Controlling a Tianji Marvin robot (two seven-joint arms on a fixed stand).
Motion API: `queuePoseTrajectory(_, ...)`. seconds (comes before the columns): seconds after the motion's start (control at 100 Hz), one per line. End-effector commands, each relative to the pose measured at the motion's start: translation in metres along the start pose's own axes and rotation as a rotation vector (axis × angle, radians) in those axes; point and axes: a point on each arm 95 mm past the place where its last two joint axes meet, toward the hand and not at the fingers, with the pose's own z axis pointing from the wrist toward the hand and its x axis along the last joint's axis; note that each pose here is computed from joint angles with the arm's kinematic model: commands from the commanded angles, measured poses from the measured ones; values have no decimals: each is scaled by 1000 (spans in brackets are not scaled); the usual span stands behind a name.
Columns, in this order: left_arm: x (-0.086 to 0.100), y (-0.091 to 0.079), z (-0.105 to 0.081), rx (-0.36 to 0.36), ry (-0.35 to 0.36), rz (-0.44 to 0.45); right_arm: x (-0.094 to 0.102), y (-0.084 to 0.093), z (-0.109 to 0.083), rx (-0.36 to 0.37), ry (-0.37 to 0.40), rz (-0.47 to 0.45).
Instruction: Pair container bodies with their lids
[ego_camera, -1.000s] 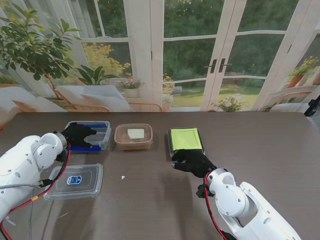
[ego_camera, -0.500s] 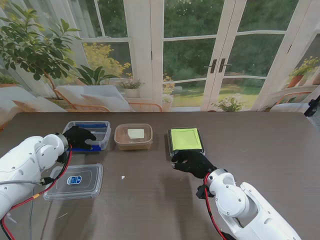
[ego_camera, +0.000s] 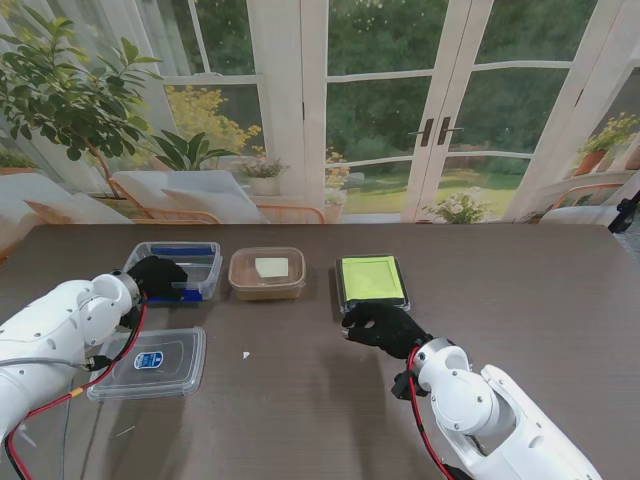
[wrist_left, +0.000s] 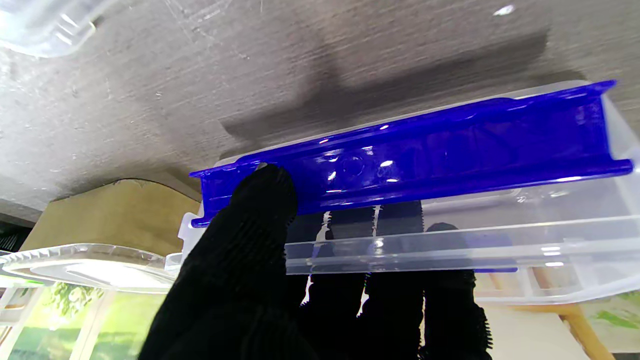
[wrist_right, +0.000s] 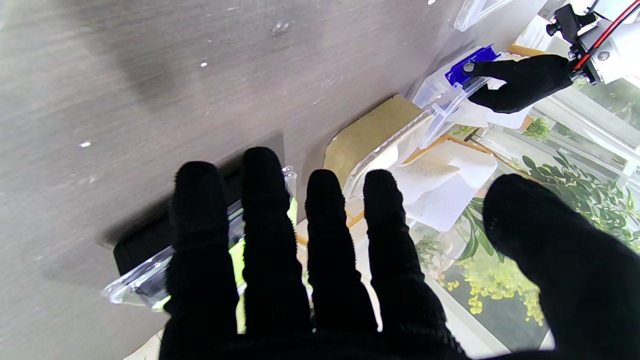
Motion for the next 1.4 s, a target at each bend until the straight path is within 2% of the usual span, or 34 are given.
queuePoseTrajectory(0.0,4,1,4,-2,7,-14,2,-5,-1,21,4,12)
queuePoseTrajectory(0.34,6,5,2,41,34,-9,2,-7,-2,26,5,28)
queuePoseTrajectory(0.8,10,1,-16,143,58,37,2,-10,-3,35,10,34)
queuePoseTrajectory(1.09,17,-12,-40,172,76,67,3,-12,-4,43,15,35)
queuePoseTrajectory(1.39,36,-30,-72,171,137,96,5,-15,-6,49,24,32)
